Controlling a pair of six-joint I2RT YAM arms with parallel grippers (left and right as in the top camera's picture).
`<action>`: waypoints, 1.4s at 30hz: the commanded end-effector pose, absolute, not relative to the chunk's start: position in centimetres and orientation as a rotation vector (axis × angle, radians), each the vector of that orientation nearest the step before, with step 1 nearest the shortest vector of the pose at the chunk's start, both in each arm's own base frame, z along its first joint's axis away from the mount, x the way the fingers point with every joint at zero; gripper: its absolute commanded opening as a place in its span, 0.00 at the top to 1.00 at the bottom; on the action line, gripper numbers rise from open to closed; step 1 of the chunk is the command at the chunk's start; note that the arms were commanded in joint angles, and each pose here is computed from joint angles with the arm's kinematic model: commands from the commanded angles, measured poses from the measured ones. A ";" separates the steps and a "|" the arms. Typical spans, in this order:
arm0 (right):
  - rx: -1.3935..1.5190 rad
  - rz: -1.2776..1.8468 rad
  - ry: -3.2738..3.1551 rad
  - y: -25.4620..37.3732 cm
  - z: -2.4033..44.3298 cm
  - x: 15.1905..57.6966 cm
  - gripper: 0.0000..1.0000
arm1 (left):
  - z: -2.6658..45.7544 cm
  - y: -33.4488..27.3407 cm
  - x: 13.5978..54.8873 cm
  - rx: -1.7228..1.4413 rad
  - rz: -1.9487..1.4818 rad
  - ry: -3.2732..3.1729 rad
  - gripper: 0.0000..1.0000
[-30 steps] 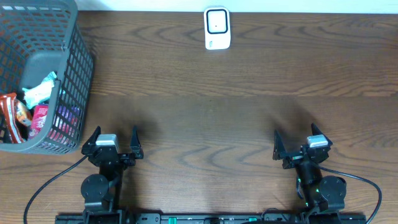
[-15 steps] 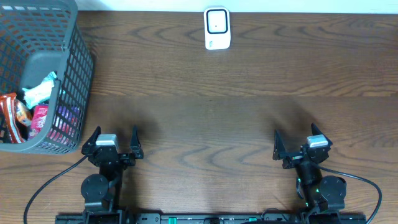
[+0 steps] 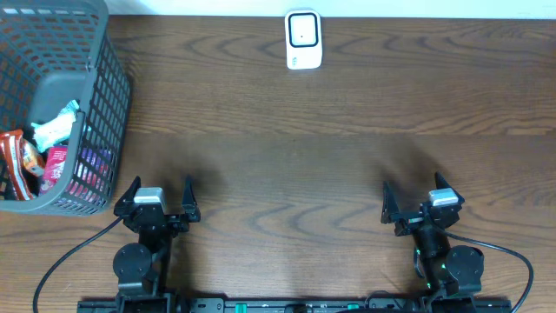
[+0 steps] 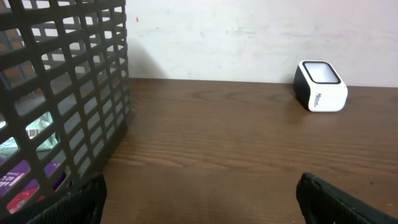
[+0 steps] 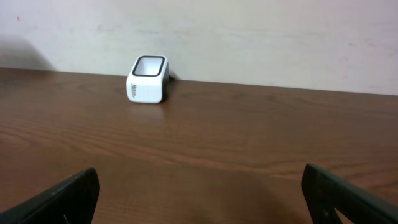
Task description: Scan the item barcode
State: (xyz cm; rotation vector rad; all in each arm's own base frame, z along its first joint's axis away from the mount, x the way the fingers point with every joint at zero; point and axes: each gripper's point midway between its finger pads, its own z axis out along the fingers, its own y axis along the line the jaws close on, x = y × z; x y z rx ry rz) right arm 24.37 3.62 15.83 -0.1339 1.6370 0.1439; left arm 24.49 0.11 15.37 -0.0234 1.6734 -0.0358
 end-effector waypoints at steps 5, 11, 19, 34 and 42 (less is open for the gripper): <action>-0.128 0.133 1.640 3.4 15.7 24.4 0.01 | 14.0 -0.9 24.4 -0.002 -0.100 1.715 0.02; -0.128 0.133 1.640 3.4 15.7 24.4 0.01 | 16.0 -8.2 22.4 0.067 -0.729 1.678 0.02; -0.128 0.133 1.640 3.4 15.7 24.4 0.01 | 20.7 -9.7 21.2 -0.027 -1.041 1.536 0.02; -0.128 0.133 1.640 3.4 15.7 24.4 0.01 | 39.8 -7.7 13.9 0.211 -0.768 0.836 0.02; -0.128 0.133 1.640 3.4 15.7 24.4 0.01 | 45.7 -1.9 20.6 -0.096 -0.432 1.027 0.02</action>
